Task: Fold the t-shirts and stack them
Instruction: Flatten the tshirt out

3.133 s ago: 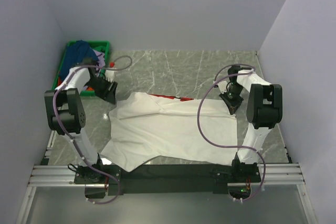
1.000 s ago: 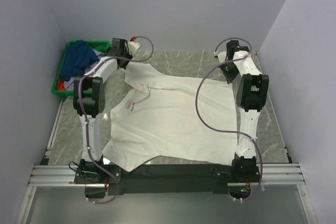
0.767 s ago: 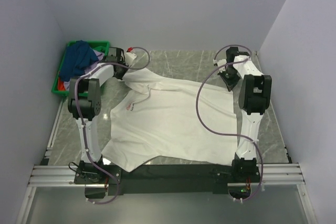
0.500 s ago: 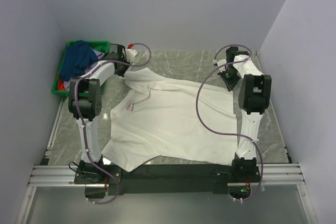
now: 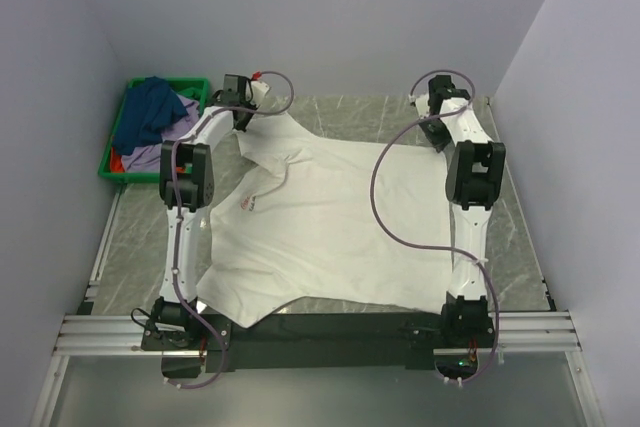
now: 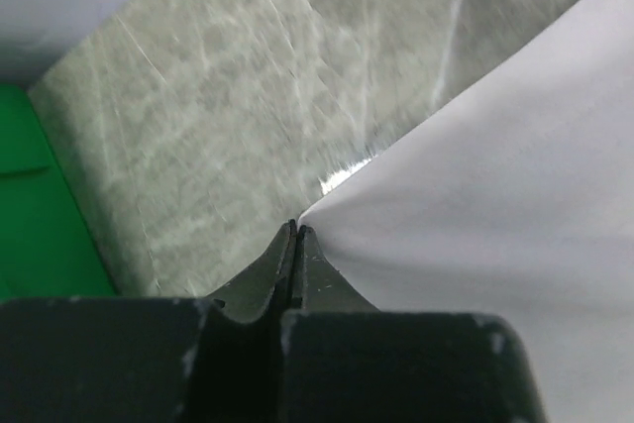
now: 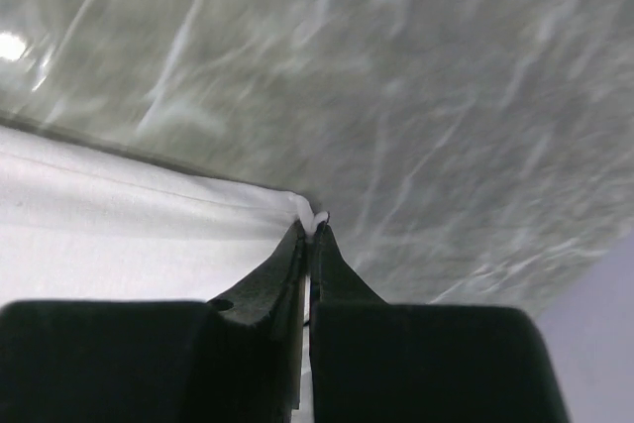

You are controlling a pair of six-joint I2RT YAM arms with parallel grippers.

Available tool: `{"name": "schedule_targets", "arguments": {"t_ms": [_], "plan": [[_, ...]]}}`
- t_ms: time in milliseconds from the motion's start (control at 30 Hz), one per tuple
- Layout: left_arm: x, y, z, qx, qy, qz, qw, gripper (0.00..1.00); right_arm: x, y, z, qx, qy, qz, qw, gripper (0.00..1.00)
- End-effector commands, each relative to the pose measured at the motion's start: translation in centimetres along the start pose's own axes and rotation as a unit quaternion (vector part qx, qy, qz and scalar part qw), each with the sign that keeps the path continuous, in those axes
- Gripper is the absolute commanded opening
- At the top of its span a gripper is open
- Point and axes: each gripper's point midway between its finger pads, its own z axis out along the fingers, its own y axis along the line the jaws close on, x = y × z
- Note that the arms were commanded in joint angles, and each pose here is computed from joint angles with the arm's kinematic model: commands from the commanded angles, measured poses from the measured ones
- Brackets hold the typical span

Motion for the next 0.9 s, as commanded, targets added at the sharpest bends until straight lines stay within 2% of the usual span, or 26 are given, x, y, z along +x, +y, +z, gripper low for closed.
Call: {"name": "schedule_targets", "arguments": {"t_ms": [0, 67, 100, 133, 167, 233, 267, 333, 367, 400, 500, 533, 733, 767, 867], "plan": [[-1.9, 2.7, 0.8, -0.058, -0.034, -0.024, 0.997, 0.01, -3.0, -3.5, -0.1, 0.101, -0.038, 0.027, 0.994, 0.0], [-3.1, 3.8, 0.7, -0.069, -0.056, -0.044, 0.995, 0.06, -4.5, -4.7, 0.0, 0.142, -0.061, 0.042, 0.987, 0.02], [-4.0, 4.9, 0.5, -0.077, -0.077, -0.057, 0.992, 0.11, -5.1, -5.3, -0.3, 0.154, -0.072, 0.048, 0.984, 0.09], [-4.8, 5.3, 0.1, -0.076, -0.091, -0.067, 0.991, 0.28, -5.5, -5.7, -0.4, 0.164, -0.079, 0.053, 0.982, 0.19], [-5.8, 5.1, -0.4, -0.055, -0.113, -0.08, 0.989, 0.36, -5.7, -6.0, -0.7, 0.169, -0.082, 0.057, 0.981, 0.41], [-8.0, 6.0, -2.6, -0.044, -0.155, -0.102, 0.982, 0.54, -6.4, -6.3, -2.6, 0.169, -0.101, 0.068, 0.978, 0.53], [-9.0, 5.9, -3.5, -0.031, -0.171, -0.106, 0.979, 0.56, -6.1, -5.9, -2.7, 0.16, -0.102, 0.069, 0.979, 0.62], [-11.0, 5.8, -6.2, -0.007, -0.197, -0.123, 0.973, 0.58, -6.6, -5.9, -5.8, 0.152, -0.131, 0.082, 0.976, 0.64], [-11.7, 5.4, -7.2, 0.006, -0.205, -0.129, 0.97, 0.57, -6.0, -5.2, -6.0, 0.14, -0.128, 0.084, 0.978, 0.64], [-12.5, 4.1, -8.7, 0.041, -0.212, -0.132, 0.967, 0.55, -6.3, -4.8, -8.1, 0.123, -0.148, 0.088, 0.977, 0.64], [-13.0, 0.5, -10.4, 0.094, -0.203, -0.134, 0.965, 0.5, -5.8, -3.0, -10.0, 0.079, -0.163, 0.096, 0.979, 0.63], [-12.0, -0.9, -10.4, 0.109, -0.178, -0.14, 0.968, 0.47, -5.2, -2.0, -9.9, 0.058, -0.153, 0.098, 0.982, 0.62], [-9.5, -6.4, -9.0, 0.162, -0.093, -0.185, 0.965, 0.31, -2.6, 1.6, -8.6, -0.02, -0.097, 0.101, 0.99, 0.4], [-8.7, -7.2, -8.3, 0.169, -0.075, -0.191, 0.964, 0.31, -2.3, 2.3, -8.2, -0.033, -0.093, 0.101, 0.99, 0.36], [-10.1, -8.3, -8.6, 0.189, -0.077, -0.216, 0.955, 0.36, -1.7, 3.2, -7.8, -0.053, -0.081, 0.103, 0.99, 0.32]]}}
